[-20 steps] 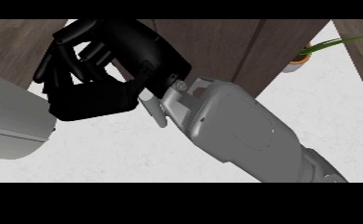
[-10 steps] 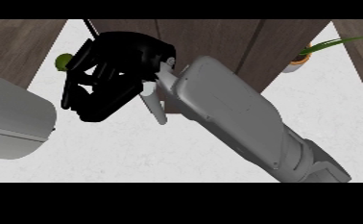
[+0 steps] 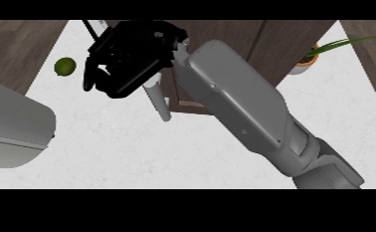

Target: Pick up the wine, place it into the cabinet and close the cabinet

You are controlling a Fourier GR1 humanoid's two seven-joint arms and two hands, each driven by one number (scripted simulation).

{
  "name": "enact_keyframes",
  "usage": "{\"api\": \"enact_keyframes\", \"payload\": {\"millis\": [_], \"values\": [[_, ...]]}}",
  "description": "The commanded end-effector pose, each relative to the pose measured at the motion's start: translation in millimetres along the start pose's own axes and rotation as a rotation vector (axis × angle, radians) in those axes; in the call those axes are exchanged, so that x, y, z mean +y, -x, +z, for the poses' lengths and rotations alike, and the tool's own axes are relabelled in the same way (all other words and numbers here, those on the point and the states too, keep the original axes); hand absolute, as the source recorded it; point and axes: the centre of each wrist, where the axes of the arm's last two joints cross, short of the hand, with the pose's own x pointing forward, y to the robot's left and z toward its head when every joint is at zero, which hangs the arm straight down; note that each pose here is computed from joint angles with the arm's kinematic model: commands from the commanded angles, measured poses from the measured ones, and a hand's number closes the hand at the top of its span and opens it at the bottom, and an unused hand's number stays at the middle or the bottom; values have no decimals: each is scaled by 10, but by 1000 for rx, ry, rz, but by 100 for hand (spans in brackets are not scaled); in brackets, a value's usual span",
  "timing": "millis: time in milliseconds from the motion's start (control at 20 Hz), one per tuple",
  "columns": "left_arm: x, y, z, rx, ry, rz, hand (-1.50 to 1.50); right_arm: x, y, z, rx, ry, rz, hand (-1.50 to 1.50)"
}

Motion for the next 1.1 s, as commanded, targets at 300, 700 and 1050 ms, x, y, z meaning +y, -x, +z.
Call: {"api": "enact_keyframes", "payload": {"millis": [300,700,1050], "values": [[160,-90,-59,-120,-4,-26,-150,-457,172,248,-69,90,-110,150],[54,-49,-107,-106,3,-36,-150,-742,79,680,-158,358,-29,150],[11,-84,-141,-70,30,-37,-150,-786,276,805,-173,390,-19,150]]}}
